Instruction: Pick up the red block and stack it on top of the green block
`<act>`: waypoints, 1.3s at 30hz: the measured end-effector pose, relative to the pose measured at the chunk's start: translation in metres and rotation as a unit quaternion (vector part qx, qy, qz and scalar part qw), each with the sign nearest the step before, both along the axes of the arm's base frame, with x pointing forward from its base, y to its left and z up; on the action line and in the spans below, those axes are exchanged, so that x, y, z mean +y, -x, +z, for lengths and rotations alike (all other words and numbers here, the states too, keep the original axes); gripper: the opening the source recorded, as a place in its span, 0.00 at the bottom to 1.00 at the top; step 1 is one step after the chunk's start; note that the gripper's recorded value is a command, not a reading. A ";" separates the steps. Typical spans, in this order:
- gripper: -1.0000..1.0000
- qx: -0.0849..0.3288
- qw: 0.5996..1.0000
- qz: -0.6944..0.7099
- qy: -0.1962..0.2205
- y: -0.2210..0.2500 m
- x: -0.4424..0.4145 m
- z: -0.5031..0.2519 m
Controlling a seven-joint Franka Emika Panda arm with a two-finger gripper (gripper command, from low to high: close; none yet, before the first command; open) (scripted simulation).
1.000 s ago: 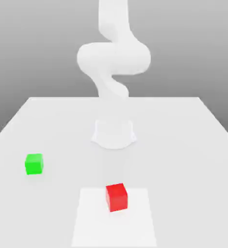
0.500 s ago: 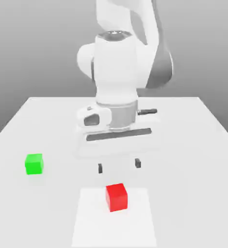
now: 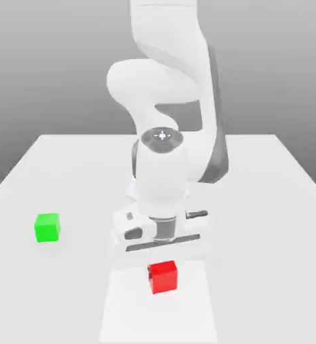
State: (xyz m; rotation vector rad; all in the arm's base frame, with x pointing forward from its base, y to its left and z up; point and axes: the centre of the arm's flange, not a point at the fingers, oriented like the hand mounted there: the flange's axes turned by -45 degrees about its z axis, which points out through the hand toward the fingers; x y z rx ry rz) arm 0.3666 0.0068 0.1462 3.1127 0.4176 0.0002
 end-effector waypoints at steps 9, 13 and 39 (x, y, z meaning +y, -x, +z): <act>0.00 -0.001 0.999 -0.053 0.001 0.004 -0.037 0.068; 0.00 -0.002 0.987 -0.161 0.004 0.023 -0.109 0.082; 1.00 -0.001 0.871 -0.492 -0.002 0.171 -0.277 0.035</act>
